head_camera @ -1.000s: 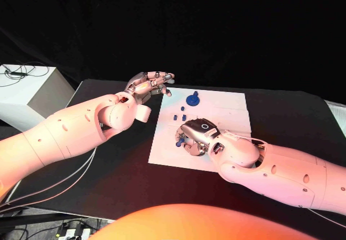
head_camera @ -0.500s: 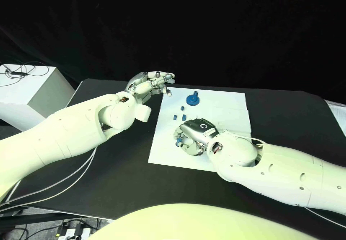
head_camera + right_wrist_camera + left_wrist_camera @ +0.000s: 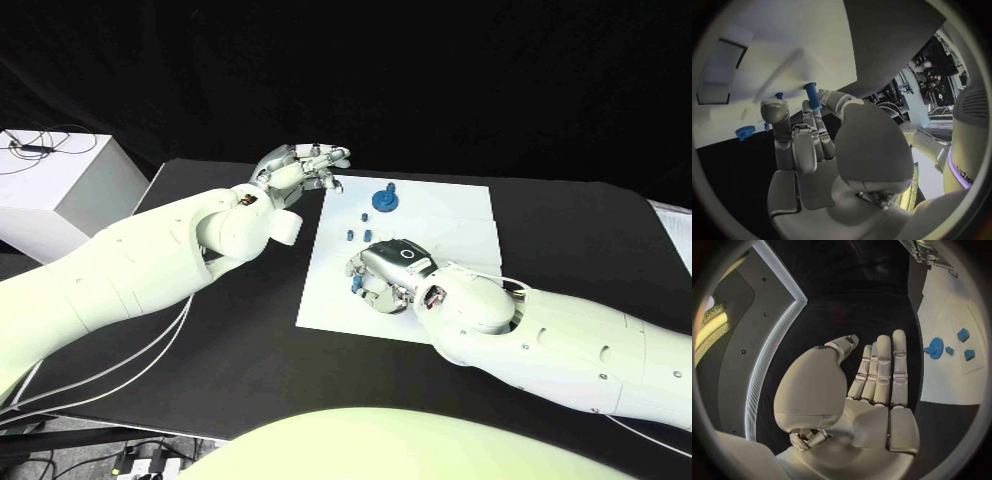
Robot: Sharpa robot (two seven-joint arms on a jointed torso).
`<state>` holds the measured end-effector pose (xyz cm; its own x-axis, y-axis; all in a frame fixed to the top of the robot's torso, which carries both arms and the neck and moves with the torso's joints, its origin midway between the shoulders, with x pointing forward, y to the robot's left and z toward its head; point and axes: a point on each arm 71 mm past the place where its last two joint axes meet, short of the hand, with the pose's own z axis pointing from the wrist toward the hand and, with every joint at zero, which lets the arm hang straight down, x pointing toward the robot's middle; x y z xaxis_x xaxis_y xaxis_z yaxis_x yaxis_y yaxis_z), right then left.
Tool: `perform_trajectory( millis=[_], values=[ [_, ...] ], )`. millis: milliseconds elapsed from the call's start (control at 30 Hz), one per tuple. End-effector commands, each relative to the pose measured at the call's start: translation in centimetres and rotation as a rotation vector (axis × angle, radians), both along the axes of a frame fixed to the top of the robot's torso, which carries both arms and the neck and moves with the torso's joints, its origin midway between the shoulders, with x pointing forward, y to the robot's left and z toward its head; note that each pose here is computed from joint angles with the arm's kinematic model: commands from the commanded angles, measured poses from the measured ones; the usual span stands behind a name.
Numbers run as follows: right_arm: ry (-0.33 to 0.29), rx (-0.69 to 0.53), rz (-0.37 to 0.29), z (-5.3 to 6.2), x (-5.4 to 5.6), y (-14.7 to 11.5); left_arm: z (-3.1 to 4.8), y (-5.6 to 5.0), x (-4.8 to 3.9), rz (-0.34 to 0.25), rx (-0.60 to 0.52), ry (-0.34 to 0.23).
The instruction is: Assemble the parts on the task board
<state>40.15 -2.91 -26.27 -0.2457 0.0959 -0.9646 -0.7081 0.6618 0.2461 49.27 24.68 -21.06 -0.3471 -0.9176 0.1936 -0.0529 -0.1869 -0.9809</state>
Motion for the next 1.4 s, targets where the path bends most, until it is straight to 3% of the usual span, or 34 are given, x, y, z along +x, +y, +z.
perform_trajectory(
  millis=[33,533,667,867,1033,1167,1300,1400],
  values=[
    [-0.011,0.026,-0.003,0.2,-0.1,0.0,0.08,-0.3,-0.05,-0.025,-0.004,-0.004],
    [-0.019,0.118,-0.031,1.0,-0.5,-1.3,-0.03,-0.1,0.00,-0.027,-0.002,0.000],
    [0.002,0.180,-0.051,2.0,-0.2,-2.8,-0.07,-0.1,0.01,-0.027,-0.003,-0.001],
    [0.091,0.304,-0.057,4.4,1.0,-6.5,-0.13,0.1,0.03,-0.025,-0.002,-0.002],
    [0.245,0.382,-0.173,5.4,2.4,-9.9,-0.32,0.1,0.09,-0.027,-0.003,0.001],
    [0.382,0.420,-0.325,5.7,3.5,-13.5,-0.79,0.0,0.00,-0.031,-0.004,0.015],
    [0.447,0.384,-0.450,5.4,4.1,-16.6,-1.16,-0.3,-0.14,-0.044,-0.010,0.029],
    [0.522,0.291,-0.532,4.8,4.2,-18.5,-1.39,-0.5,-0.22,-0.051,-0.010,0.034]
  ],
)
